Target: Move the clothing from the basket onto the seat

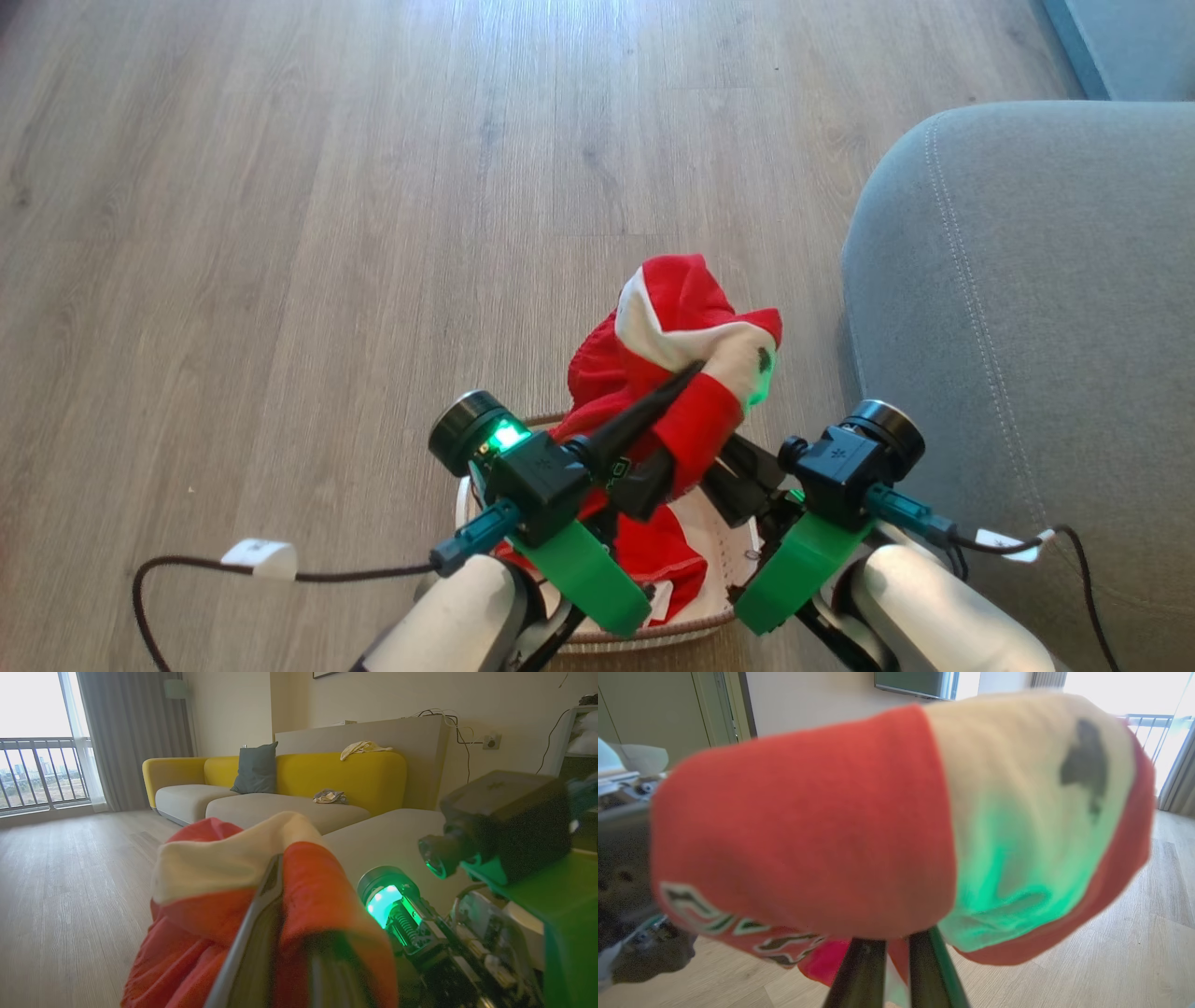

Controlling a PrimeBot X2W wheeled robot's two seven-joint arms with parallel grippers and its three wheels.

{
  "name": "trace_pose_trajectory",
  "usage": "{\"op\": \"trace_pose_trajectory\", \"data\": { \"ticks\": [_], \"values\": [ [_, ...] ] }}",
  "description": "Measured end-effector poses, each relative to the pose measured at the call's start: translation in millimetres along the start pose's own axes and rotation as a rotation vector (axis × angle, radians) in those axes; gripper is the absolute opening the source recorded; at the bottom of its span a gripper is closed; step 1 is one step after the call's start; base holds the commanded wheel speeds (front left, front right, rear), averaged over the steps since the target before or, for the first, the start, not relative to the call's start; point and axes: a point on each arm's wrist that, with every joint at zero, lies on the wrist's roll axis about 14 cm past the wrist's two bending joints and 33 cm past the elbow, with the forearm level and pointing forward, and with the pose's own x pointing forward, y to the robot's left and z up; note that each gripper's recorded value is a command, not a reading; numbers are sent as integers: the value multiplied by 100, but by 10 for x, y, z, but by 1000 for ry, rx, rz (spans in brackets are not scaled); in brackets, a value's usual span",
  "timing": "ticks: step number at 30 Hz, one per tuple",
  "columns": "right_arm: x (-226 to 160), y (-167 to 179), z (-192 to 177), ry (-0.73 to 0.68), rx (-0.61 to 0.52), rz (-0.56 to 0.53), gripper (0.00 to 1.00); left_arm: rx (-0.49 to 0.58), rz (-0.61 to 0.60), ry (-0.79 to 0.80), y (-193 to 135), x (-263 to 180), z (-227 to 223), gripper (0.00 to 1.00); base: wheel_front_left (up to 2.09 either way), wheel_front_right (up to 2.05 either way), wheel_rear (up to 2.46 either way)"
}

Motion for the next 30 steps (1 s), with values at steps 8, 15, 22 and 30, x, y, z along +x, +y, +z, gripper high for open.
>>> {"op": "trace_pose_trajectory", "data": {
  "ticks": [8, 15, 22, 30],
  "values": [
    [10, -92, 104, -31, -43, -28, 0, 22, 10, -15, 46, 6, 53, 100, 0, 0, 0],
    [13, -204, 170, -55, -63, -70, 0, 24, 23, -13, 96, 8, 41, 100, 0, 0, 0],
    [-43, -349, 173, -53, -84, -119, 0, 38, 52, -11, 202, 0, 35, 100, 0, 0, 0],
    [-144, -519, 184, -47, -125, -179, 0, 58, 89, -7, 322, -33, 38, 100, 0, 0, 0]
  ]
}}
